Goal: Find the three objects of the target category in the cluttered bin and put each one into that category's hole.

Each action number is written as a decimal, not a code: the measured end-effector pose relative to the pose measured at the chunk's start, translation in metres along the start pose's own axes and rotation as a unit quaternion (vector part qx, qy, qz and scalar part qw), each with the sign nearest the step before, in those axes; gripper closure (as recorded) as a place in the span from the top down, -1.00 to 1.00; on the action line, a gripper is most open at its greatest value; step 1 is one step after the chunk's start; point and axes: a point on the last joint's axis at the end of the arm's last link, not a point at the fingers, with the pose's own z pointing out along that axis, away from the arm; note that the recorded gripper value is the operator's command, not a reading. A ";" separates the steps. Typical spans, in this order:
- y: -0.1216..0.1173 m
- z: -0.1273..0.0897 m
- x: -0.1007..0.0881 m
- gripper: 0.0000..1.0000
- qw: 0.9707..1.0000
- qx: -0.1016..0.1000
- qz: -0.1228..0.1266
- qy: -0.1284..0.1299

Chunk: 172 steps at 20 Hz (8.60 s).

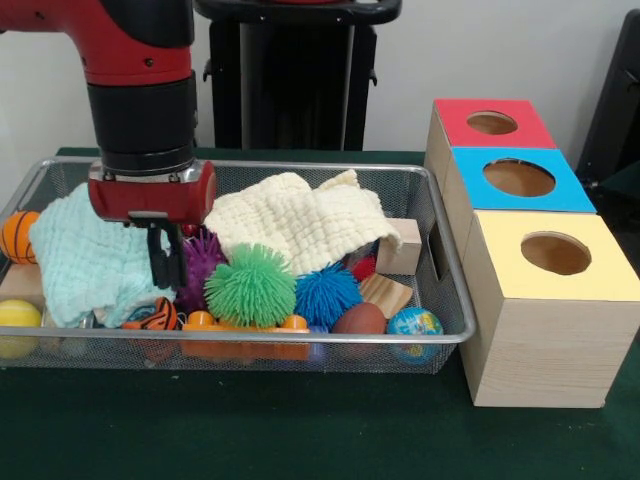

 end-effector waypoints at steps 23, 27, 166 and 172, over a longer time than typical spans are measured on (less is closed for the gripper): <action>-0.004 0.022 0.008 -1.00 0.999 0.007 -0.014 -0.028; 0.001 0.033 0.020 -1.00 0.999 0.004 -0.018 -0.028; 0.160 -0.052 0.085 -1.00 0.958 -0.051 0.280 0.046; 0.122 -0.028 0.095 -1.00 0.962 -0.039 0.265 0.051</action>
